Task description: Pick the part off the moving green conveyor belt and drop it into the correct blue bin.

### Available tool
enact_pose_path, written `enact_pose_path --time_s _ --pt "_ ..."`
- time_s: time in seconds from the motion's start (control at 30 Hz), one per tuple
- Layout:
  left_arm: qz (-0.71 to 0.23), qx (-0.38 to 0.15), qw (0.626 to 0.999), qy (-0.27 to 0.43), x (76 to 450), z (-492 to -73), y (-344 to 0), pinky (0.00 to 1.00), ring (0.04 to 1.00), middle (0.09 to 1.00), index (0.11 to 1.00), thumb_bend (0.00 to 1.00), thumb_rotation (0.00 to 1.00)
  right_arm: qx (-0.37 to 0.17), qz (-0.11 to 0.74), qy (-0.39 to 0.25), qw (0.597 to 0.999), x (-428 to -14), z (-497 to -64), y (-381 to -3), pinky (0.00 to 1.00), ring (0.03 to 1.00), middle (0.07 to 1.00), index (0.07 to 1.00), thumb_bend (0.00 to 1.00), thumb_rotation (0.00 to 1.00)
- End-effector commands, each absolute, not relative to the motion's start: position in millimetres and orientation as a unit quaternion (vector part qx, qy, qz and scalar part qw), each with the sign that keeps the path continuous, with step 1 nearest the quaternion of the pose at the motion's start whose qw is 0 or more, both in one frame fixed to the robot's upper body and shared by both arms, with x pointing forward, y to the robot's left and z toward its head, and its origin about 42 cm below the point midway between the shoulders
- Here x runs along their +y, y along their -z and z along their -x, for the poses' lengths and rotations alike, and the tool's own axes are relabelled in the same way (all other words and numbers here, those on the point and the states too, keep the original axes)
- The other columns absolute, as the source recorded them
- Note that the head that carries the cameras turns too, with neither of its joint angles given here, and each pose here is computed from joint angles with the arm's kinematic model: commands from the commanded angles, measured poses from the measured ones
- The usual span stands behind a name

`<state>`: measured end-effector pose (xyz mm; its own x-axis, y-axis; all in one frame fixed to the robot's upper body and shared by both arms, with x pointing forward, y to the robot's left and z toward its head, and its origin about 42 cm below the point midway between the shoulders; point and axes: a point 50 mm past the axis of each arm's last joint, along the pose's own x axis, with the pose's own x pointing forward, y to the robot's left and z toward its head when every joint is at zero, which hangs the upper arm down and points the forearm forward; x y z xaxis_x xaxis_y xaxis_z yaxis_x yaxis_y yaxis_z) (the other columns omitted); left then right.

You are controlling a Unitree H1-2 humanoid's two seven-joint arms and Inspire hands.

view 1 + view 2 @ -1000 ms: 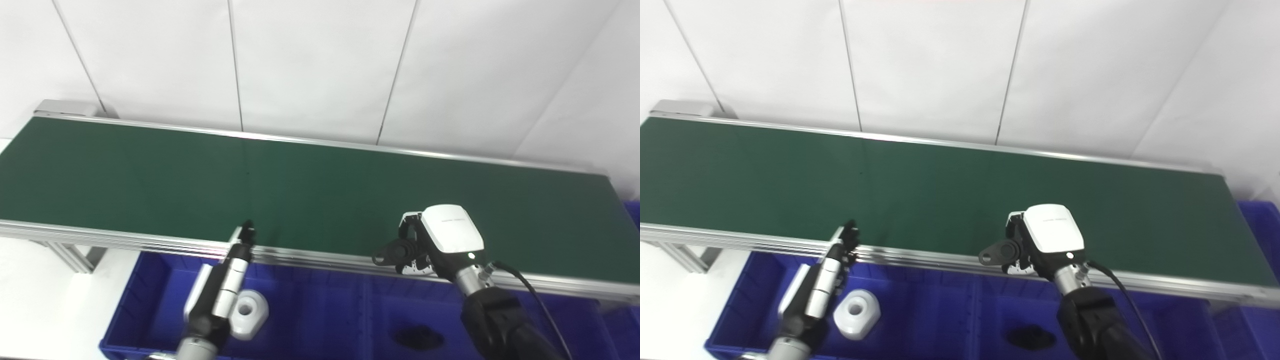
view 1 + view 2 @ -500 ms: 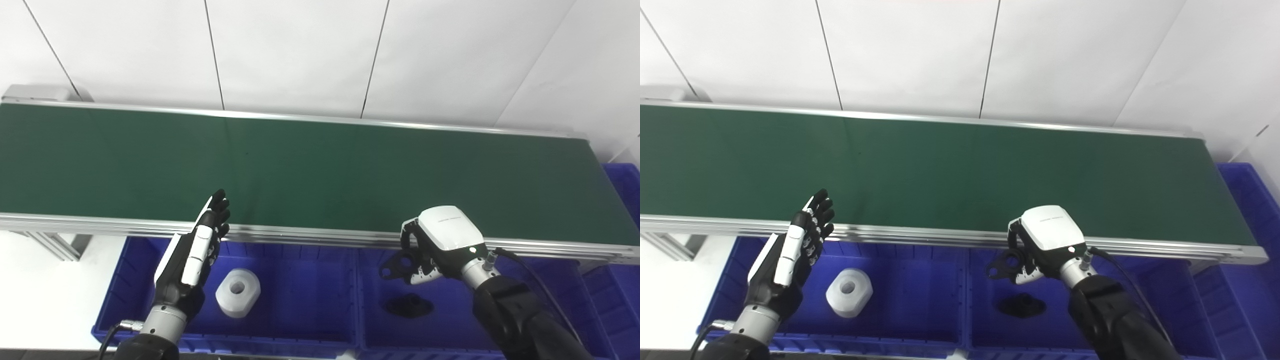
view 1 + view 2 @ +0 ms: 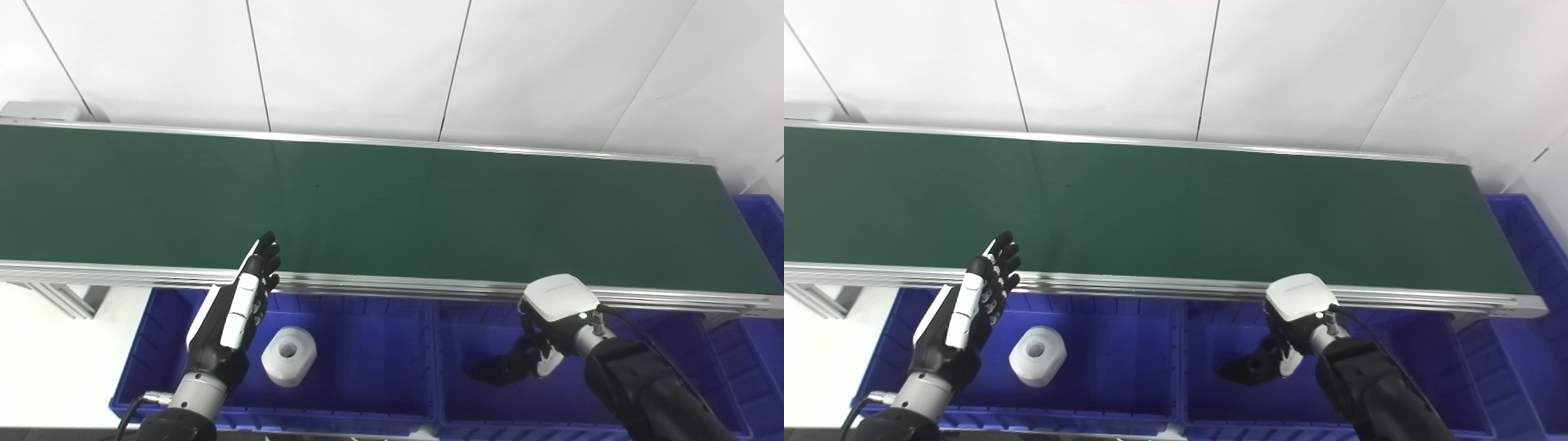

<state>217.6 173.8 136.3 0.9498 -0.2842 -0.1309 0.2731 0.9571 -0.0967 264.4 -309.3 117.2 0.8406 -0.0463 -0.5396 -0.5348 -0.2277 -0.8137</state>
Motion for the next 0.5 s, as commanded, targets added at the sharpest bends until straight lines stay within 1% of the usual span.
enact_pose_path --time_s 0.0,0.1,0.13,0.23,0.33,0.47 --pt "0.040 0.041 0.988 0.146 170 -221 -149 1.00 1.000 1.000 1.000 0.56 0.97 0.209 0.755 -0.168 0.598 -310 -273 -134 0.44 0.627 0.759 0.805 0.97 0.55" --pt "0.043 0.037 0.988 0.147 169 -222 -149 1.00 1.000 1.000 1.000 0.56 0.97 0.222 0.734 -0.162 0.621 -309 -272 -134 0.52 0.748 0.856 0.847 1.00 0.65" --pt "0.045 0.037 0.987 0.148 168 -222 -149 1.00 1.000 1.000 1.000 0.56 0.98 0.224 0.729 -0.161 0.626 -309 -272 -133 0.53 0.767 0.874 0.855 1.00 0.69" --pt "0.049 0.036 0.987 0.150 166 -223 -149 1.00 1.000 1.000 1.000 0.56 0.98 0.219 0.721 -0.161 0.637 -306 -273 -135 0.54 0.779 0.882 0.858 1.00 0.71" --pt "0.051 0.034 0.987 0.148 164 -224 -148 1.00 1.000 1.000 1.000 0.56 0.98 0.197 0.712 -0.151 0.657 -303 -273 -141 0.52 0.756 0.864 0.850 1.00 0.77" --pt "0.051 0.033 0.987 0.147 161 -224 -146 1.00 1.000 1.000 1.000 0.55 0.98 0.172 0.692 -0.132 0.688 -300 -272 -151 0.53 0.762 0.853 0.836 1.00 0.81"
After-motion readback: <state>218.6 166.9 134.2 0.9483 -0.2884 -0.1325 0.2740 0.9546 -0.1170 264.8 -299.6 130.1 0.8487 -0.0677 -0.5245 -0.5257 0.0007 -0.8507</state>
